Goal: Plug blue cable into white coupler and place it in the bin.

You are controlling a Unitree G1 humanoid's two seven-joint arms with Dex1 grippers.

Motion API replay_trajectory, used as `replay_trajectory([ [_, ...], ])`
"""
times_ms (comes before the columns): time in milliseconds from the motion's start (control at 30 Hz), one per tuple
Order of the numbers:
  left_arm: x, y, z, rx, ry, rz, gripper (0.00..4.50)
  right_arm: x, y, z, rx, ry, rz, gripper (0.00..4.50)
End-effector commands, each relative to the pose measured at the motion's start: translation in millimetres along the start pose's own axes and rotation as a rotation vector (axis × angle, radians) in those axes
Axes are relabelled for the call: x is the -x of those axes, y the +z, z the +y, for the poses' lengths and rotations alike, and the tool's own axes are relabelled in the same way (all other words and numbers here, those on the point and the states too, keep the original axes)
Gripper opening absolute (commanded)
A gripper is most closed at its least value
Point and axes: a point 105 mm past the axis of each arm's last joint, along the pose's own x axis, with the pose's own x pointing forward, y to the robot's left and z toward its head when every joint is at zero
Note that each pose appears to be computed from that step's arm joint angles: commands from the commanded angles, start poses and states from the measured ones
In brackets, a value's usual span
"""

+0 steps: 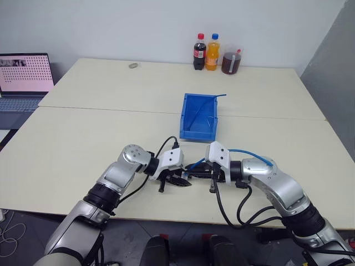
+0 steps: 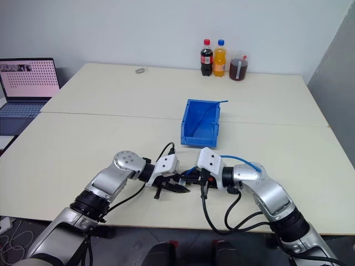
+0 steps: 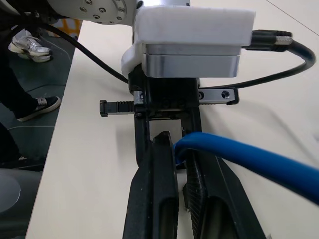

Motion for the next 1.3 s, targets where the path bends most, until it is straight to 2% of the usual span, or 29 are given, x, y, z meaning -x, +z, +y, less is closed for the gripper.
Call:
replay_trajectory([
  [33,-8,-9,-7,0.016,-0.024,0.037,0.81,3,10,-5,0.013,-0.01,-0.02,0.0],
  [567,-9,-9,-5,0.014,-0.009,0.041,0.81,1,-3,-4,0.09,0.036,0.105,0.0],
  [1033,-10,-10,-3,0.0,0.002,0.068,0.81,-21,10,3,0.13,0.114,0.14,0.0],
  [1300,-9,-12,-3,0.011,0.012,0.069,0.81,-21,2,9,0.132,0.152,0.171,0.0],
])
